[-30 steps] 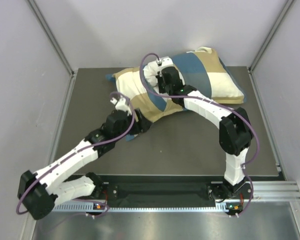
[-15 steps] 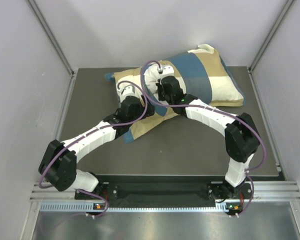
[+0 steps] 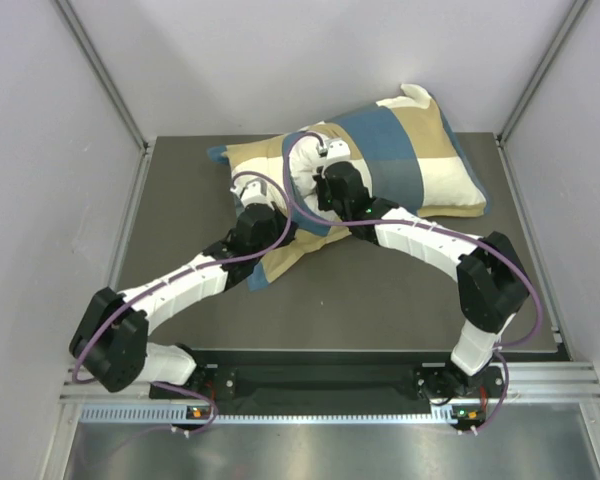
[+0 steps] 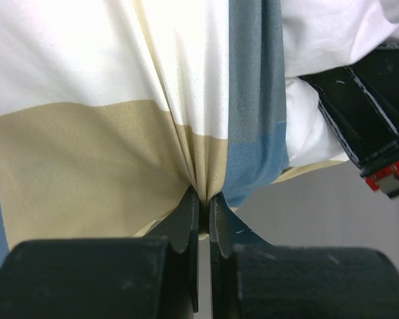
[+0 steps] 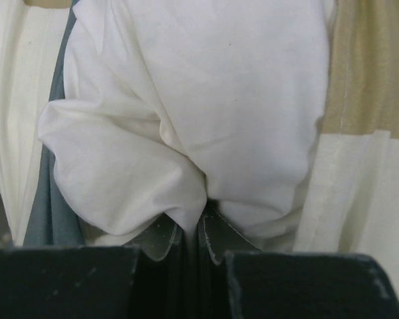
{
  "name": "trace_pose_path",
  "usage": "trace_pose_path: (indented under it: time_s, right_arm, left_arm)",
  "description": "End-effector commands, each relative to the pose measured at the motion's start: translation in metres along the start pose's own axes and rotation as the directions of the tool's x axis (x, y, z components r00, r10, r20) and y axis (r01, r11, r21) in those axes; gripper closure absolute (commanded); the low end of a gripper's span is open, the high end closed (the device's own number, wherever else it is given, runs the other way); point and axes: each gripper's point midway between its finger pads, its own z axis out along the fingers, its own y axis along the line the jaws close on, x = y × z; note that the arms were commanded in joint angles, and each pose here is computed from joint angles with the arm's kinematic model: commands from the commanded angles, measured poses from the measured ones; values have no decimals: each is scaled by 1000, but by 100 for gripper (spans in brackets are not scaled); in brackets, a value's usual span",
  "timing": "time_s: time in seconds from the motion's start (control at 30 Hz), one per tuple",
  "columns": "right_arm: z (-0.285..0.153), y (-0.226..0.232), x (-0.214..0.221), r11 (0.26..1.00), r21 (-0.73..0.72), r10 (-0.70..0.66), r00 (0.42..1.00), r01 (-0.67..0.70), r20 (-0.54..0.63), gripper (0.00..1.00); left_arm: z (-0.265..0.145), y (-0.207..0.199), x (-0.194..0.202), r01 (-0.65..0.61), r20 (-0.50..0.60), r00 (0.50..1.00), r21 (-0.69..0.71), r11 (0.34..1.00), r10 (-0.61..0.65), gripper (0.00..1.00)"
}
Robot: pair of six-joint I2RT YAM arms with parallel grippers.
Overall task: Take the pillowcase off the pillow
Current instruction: Pull out the pillow
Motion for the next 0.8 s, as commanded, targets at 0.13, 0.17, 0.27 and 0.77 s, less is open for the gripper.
trace_pose_path:
  time_s: [0.13,0.17,0.27,0.77]
  right_arm:
    - [-3,-59,9,989,149,-2,997,13,-73,100]
    - [-2,-66,9,986,165,-4,997,17,-78,100]
    - [4,-80,6,980,196,-3,997,19,-83,100]
    - [21,-143,34,943,328,1,986,54,-166,100]
  left_arm:
    - [-46,25,-21,35,128,991,-16,999,-32,100]
    - [-47,32,-15,30,120,992,-29,999,-27,100]
    - [-57,38,-15,37,125,992,-38,999,-32,100]
    - [-104,77,-2,54,150,988,-85,995,-41,100]
